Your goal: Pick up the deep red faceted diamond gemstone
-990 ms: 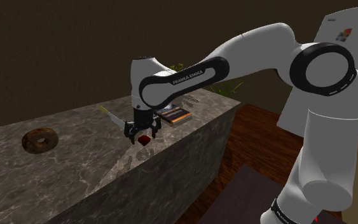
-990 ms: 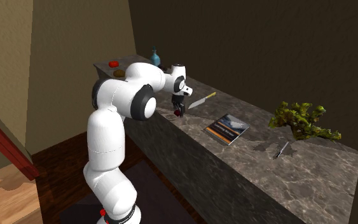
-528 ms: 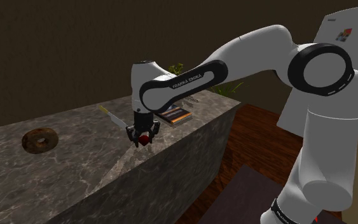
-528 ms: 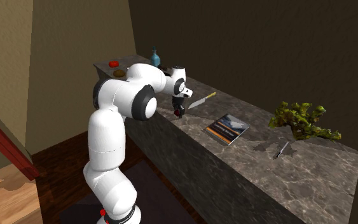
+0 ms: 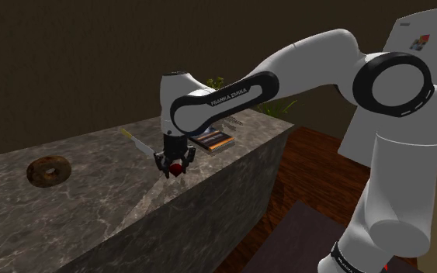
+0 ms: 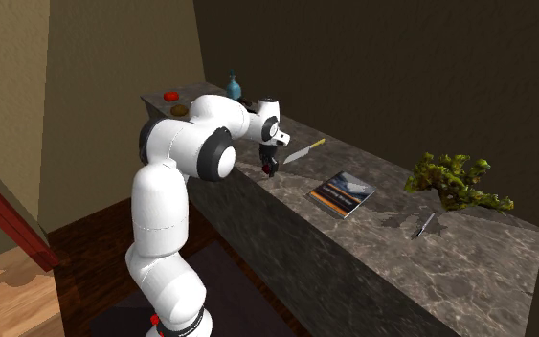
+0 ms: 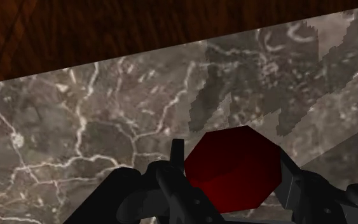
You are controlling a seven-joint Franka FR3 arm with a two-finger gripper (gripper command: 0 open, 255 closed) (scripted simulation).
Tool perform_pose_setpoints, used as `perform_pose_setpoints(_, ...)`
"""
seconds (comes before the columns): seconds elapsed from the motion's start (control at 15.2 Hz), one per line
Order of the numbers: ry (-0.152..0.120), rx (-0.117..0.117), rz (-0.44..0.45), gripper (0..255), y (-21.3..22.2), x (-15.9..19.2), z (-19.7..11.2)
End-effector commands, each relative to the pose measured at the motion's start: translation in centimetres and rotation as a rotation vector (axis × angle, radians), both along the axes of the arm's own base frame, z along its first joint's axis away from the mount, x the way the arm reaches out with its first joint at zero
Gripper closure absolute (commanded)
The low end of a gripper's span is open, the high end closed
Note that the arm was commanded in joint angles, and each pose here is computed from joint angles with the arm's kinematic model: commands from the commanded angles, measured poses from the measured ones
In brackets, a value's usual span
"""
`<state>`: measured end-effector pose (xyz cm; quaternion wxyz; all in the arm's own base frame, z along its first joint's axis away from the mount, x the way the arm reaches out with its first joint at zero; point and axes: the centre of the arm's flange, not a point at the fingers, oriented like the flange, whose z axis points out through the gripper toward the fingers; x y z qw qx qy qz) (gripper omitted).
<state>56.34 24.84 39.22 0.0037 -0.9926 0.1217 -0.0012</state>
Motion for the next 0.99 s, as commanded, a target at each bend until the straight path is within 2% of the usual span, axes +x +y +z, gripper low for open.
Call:
perform_pose_setpoints(0.0,0.000,0.000,0.000,255,0.0,0.0,1.0)
perform_pose_setpoints(0.79,0.000,0.000,0.000,255,0.0,0.0,7.3)
perform_pose_setpoints(0.92,0.000,0.000,0.000,255,0.0,0.0,7.4)
